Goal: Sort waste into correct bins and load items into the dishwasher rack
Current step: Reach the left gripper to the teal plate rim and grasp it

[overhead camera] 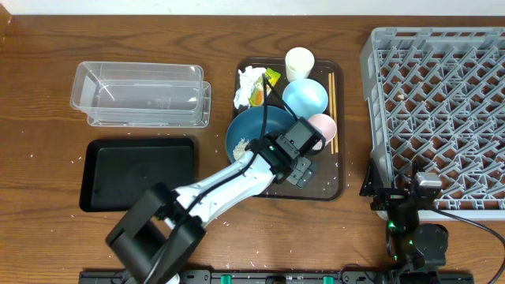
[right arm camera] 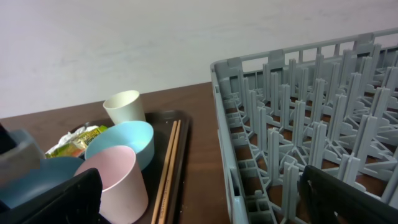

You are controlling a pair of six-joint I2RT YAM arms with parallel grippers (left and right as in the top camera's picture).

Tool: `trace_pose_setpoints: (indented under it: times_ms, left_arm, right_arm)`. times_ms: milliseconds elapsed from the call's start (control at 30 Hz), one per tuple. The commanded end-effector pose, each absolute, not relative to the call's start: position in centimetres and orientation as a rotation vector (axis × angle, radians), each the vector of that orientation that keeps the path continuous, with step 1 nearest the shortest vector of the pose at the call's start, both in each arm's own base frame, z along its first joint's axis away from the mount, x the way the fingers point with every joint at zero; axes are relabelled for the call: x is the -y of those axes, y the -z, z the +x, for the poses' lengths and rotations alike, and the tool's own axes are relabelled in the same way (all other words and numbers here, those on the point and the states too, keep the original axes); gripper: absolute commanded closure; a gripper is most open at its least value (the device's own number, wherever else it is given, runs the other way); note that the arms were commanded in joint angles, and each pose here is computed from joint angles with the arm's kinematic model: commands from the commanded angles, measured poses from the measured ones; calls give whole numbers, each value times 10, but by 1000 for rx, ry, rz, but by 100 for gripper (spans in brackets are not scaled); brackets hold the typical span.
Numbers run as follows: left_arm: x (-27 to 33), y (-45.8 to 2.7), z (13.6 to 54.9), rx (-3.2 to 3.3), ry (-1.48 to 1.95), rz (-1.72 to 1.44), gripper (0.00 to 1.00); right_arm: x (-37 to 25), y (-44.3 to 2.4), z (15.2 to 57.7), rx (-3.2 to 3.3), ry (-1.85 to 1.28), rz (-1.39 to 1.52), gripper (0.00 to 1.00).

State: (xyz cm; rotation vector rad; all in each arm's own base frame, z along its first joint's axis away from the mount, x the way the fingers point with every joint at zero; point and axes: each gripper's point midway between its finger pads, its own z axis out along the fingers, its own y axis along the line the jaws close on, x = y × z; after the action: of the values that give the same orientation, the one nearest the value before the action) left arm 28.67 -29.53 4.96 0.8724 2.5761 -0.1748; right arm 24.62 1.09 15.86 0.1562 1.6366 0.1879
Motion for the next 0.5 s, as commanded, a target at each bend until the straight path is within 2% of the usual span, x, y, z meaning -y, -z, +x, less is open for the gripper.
trace_pose_setpoints:
  times_ms: [0, 167, 467]
  left_arm:
    - [294, -50, 295, -2550, 114, 877, 16]
    - [294, -50, 295, -2553, 115, 872, 31]
    - [289, -36, 286, -2631, 145, 778, 31]
  right_arm:
    - [-8, -158, 246, -1633, -165, 157, 1]
    - [-8, -158, 246, -1633, -165, 157, 1]
    - [-8, -158, 246, -1633, -165, 157, 1]
